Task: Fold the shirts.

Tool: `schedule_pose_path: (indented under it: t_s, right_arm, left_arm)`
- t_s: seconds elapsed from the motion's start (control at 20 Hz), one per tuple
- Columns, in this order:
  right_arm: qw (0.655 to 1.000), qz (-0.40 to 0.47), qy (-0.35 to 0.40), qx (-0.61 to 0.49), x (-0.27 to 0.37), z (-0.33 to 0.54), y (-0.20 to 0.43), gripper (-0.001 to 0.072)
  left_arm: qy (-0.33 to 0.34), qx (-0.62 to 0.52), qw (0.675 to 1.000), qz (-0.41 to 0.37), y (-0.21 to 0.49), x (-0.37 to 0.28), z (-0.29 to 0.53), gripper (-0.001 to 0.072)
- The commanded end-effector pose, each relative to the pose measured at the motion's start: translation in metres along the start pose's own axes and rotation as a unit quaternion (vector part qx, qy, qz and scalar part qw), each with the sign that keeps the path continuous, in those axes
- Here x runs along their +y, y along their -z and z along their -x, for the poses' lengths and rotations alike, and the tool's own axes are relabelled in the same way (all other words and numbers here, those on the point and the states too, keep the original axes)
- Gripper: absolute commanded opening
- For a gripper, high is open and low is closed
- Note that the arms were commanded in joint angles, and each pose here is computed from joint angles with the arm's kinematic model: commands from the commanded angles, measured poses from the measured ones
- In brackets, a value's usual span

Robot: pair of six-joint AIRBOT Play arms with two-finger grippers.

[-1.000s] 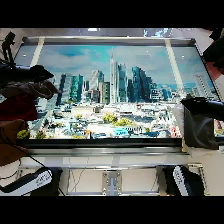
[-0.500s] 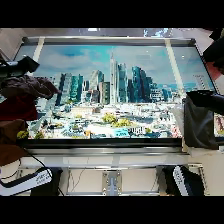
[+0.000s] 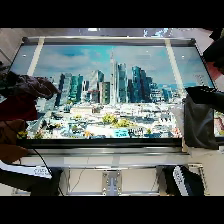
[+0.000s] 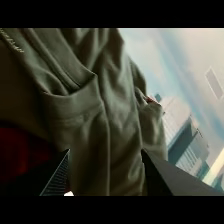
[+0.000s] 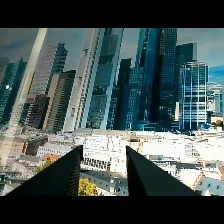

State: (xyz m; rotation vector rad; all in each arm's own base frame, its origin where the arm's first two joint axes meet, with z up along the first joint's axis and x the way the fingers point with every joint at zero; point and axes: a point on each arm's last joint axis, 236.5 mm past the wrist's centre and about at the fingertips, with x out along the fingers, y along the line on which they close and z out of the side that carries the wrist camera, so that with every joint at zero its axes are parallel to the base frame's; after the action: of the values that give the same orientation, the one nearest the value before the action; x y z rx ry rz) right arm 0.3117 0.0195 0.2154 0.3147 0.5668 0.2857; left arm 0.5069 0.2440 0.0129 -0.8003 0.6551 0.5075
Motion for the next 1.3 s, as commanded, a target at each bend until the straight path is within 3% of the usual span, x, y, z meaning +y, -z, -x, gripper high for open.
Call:
schedule_pose_path:
  t_s: [0.0,0.2,0.25,0.3,0.45,0.55,0.8,0.95,1.1,1.25]
  right_arm:
    - [0.999,-0.019,-0.024,-0.024,0.011,0.001,-0.012,0.0323]
    - [0.996,-0.038,-0.047,-0.07,0.021,0.004,-0.034,0.0323]
    - [0.994,-0.043,-0.055,-0.079,0.025,0.005,-0.038,0.0323]
    - [0.993,-0.047,-0.062,-0.085,0.028,0.005,-0.041,0.0322]
    - [0.992,-0.052,-0.064,-0.098,0.028,0.007,-0.048,0.0322]
    - [0.991,-0.054,-0.062,-0.106,0.027,0.007,-0.052,0.032]
    - [0.986,-0.067,-0.086,-0.123,0.037,0.011,-0.061,0.0301]
    - [0.985,-0.045,-0.089,-0.144,0.049,0.026,-0.079,0.0302]
    - [0.979,-0.001,-0.094,-0.18,0.074,0.055,-0.108,0.0303]
    - [0.968,0.055,-0.097,-0.226,0.108,0.094,-0.14,0.0303]
  left_arm:
    - [-0.018,-0.026,0.999,0.04,-0.009,0.034,-0.032,0.0518]
    - [-0.005,-0.054,0.995,0.083,-0.014,0.041,-0.057,0.0517]
    - [0.003,-0.07,0.992,0.103,-0.019,0.042,-0.062,0.05]
    - [0.006,-0.075,0.99,0.116,-0.019,0.043,-0.068,0.0432]
    - [0.005,-0.059,0.992,0.114,-0.008,0.042,-0.089,0.0373]
    - [0.017,-0.058,0.991,0.118,-0.008,0.029,-0.091,0.0014]
    - [0.082,-0.092,0.989,0.08,-0.041,-0.052,-0.02,0.0009]
    - [0.142,-0.097,0.985,-0.011,-0.04,-0.129,0.063,0.0008]
    - [0.198,-0.031,0.976,-0.091,0.017,-0.196,0.135,0.0009]
    - [0.238,0.108,0.948,-0.181,0.13,-0.243,0.189,0.0008]
